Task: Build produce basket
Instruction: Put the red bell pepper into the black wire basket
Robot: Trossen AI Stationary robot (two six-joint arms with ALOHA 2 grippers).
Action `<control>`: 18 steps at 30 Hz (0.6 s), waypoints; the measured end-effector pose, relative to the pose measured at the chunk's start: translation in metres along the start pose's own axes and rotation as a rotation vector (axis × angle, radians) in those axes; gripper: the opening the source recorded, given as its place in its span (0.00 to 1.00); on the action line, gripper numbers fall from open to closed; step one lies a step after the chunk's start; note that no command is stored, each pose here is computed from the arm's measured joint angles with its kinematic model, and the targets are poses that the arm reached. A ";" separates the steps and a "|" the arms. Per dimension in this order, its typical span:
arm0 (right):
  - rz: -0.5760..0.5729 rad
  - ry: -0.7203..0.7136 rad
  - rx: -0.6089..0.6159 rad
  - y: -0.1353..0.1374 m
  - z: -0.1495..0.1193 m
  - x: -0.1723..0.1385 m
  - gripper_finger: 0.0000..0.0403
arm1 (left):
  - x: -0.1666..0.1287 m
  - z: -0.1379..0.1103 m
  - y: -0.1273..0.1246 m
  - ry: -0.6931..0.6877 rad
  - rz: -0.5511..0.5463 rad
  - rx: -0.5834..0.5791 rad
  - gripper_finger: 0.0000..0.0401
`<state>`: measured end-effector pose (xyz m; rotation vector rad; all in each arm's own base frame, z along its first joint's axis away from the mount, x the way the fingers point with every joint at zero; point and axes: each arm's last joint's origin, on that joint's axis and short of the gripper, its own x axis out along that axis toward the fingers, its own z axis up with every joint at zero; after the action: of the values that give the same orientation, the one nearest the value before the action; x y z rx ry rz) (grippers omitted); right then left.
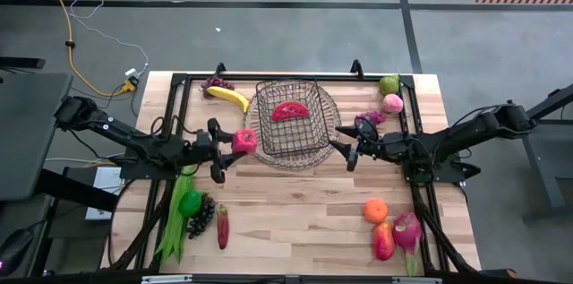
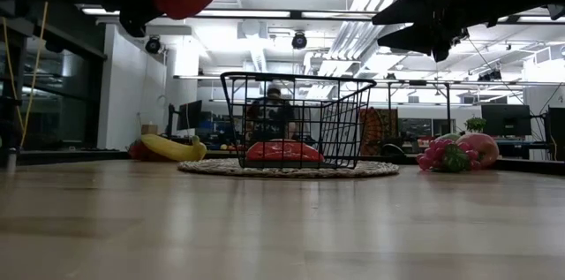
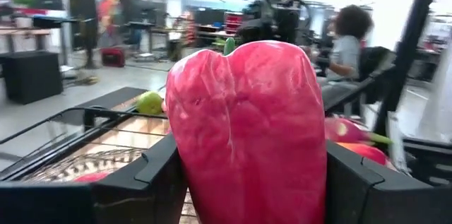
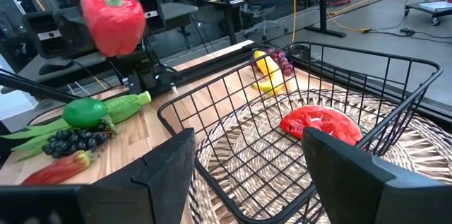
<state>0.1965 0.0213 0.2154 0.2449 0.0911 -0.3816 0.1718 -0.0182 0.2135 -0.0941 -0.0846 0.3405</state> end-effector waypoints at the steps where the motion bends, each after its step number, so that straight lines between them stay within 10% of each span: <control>1: 0.000 0.000 0.000 0.000 0.000 0.000 0.63 | 0.002 0.002 0.000 0.009 0.034 -0.004 0.56; 18: -0.002 0.007 0.003 0.000 -0.001 0.000 0.63 | 0.123 0.084 0.031 0.588 0.306 0.211 0.56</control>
<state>0.1964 0.0213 0.2146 0.2489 0.0980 -0.3824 0.2691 0.0594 0.3017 0.0051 0.5522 0.6127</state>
